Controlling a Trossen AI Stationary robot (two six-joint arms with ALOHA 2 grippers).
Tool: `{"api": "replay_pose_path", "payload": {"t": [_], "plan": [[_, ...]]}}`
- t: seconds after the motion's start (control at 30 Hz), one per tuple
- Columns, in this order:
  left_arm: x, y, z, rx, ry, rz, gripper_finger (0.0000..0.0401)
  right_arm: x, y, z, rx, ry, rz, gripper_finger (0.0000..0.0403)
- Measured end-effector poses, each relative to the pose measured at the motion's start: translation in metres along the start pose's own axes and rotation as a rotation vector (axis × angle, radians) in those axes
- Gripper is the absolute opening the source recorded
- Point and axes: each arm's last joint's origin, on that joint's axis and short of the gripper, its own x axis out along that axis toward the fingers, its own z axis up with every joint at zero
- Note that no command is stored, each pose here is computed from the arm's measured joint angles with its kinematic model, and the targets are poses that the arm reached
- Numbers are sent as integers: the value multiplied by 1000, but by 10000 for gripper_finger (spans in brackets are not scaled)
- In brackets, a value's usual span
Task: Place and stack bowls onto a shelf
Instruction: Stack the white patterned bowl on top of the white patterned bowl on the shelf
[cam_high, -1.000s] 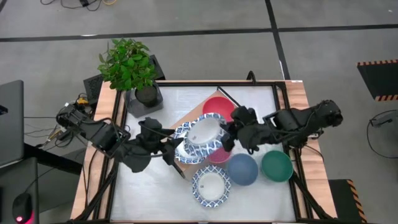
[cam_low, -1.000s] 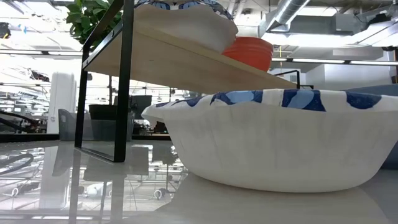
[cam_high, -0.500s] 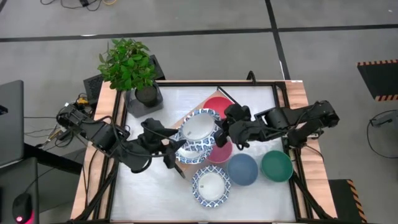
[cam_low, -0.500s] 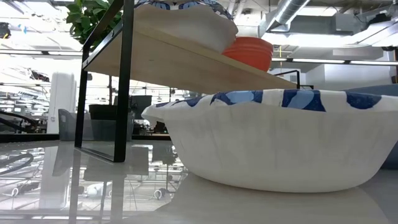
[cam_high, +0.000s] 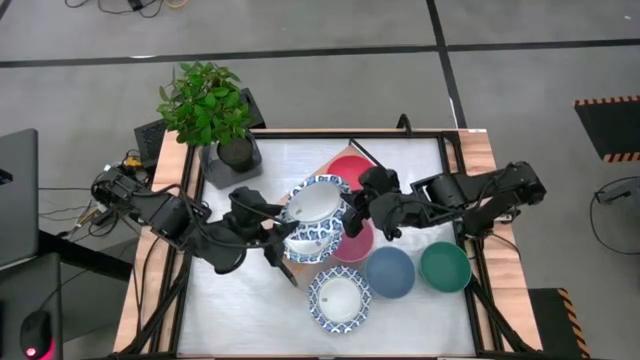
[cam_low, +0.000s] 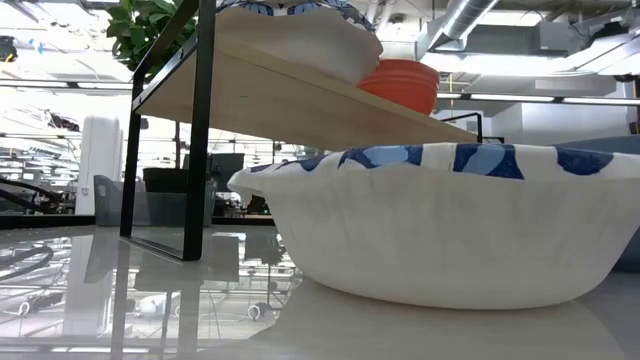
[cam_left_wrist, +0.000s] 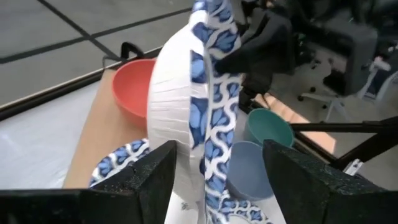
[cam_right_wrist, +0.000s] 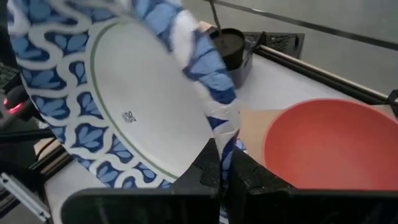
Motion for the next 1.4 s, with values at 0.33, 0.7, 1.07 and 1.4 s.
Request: {"api": "replay_pose_path", "payload": {"t": [0.33, 0.7, 1.07, 1.4], "plan": [[0, 7, -2, -11, -19, 76, 133, 0, 0, 0, -4, 0, 1, 26], [0, 7, -2, 20, -27, 84, 5, 0, -1, 0, -17, 1, -1, 32], [0, 8, -2, 30, -33, 99, 2, -3, 5, -1, -121, 5, 49, 88], [-7, 23, 0, -103, 80, 98, 0, -17, 9, -8, -126, 58, 116, 245]]}}
